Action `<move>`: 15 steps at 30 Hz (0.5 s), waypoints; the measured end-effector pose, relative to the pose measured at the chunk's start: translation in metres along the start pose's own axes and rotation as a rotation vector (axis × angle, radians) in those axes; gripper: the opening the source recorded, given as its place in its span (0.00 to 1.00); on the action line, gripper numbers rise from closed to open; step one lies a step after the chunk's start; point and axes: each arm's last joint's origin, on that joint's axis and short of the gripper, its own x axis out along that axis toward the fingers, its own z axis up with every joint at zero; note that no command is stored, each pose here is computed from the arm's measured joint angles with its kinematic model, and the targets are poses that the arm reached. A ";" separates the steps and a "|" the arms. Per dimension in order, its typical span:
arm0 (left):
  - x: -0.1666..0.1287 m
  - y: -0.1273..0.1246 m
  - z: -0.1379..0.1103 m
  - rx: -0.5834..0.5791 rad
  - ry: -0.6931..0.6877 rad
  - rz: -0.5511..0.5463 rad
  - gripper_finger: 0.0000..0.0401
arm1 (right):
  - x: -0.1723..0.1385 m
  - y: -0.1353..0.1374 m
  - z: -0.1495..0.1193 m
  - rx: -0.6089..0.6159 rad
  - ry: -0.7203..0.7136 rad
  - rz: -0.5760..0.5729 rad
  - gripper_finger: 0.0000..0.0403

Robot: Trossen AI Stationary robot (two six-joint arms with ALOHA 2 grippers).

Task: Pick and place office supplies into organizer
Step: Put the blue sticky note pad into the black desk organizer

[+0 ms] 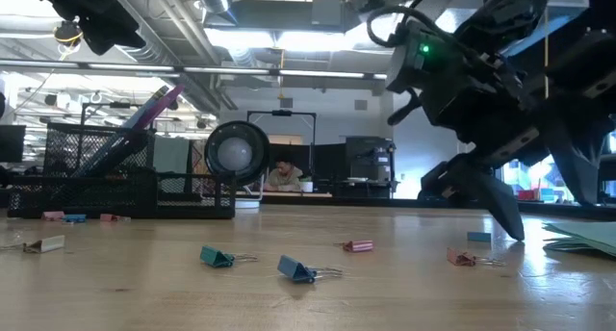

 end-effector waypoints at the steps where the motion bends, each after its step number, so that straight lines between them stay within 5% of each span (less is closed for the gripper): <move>1: 0.000 0.000 0.000 0.000 0.000 0.000 0.39 | 0.001 -0.001 0.000 0.002 0.000 0.009 0.60; 15: 0.000 0.000 0.000 -0.010 0.000 0.000 0.39 | 0.007 -0.003 0.000 0.002 -0.013 0.091 0.60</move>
